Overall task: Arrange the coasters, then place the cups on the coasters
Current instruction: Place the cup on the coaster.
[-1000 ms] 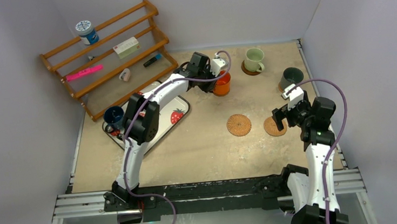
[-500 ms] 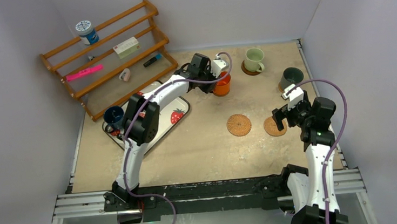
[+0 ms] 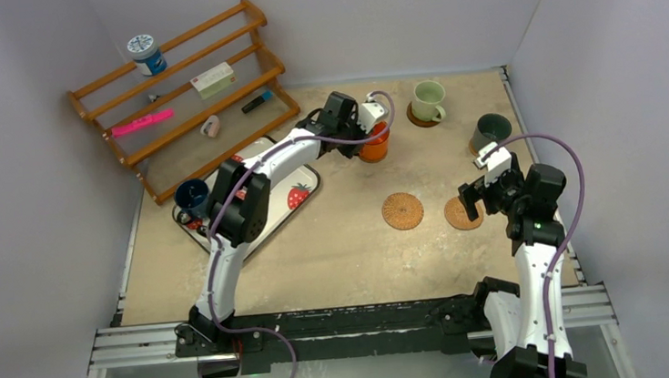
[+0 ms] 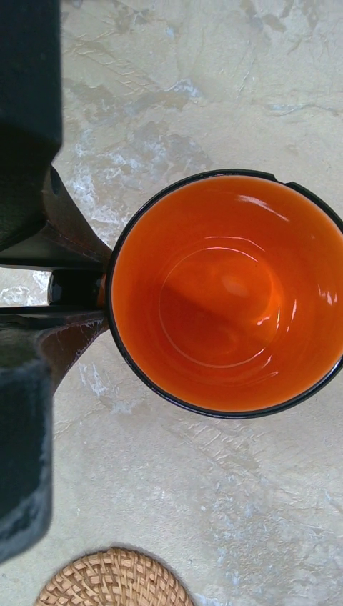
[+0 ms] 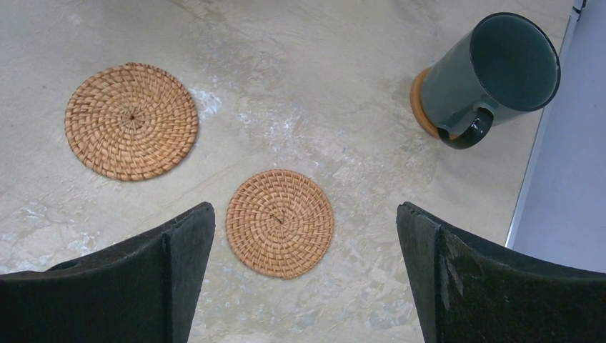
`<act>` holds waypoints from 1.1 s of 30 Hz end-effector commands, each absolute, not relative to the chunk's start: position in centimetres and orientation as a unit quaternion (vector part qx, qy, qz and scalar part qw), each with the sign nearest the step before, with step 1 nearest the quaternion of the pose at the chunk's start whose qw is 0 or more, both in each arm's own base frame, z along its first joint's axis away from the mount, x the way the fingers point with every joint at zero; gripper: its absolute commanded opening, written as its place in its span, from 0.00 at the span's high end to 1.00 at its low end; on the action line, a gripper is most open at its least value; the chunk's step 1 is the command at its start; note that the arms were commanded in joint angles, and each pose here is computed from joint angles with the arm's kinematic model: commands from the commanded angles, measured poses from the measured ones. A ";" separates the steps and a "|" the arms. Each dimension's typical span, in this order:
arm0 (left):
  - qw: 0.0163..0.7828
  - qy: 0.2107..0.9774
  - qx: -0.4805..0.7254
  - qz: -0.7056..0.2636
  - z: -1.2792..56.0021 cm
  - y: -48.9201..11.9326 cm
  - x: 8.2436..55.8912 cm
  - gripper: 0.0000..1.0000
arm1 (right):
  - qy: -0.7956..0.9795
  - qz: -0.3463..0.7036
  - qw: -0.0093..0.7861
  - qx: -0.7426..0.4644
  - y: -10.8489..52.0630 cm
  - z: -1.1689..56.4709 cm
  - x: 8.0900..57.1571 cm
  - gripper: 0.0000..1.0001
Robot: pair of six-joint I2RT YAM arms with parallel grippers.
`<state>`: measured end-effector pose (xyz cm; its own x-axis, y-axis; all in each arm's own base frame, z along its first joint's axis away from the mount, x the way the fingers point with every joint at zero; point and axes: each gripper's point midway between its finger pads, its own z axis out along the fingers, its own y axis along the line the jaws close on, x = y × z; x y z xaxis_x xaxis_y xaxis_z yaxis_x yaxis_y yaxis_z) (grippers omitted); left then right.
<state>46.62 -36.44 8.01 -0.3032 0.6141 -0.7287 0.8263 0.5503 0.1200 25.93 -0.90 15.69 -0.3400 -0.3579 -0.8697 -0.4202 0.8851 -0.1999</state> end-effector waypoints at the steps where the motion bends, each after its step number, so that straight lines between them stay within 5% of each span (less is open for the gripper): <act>1: 0.437 0.764 0.455 -0.132 13.2 -37.2 47.3 0.93 | 0.812 0.041 0.526 -0.248 -0.4 15.7 25.8 0.01; 29: 0.414 0.771 0.463 -0.141 12.5 -37.3 46.3 0.78 | 0.813 0.039 0.525 -0.248 -0.5 15.6 25.8 0.01; 33: 0.413 0.771 0.464 -0.142 12.5 -37.2 46.2 0.58 | 0.812 0.039 0.526 -0.249 -0.4 15.6 25.8 0.01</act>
<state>46.47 -36.47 7.98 -0.2873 0.6344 -0.7176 0.8278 0.5413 0.1471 25.93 -0.89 15.67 -0.3386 -0.3605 -0.8691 -0.4223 0.8837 -0.2020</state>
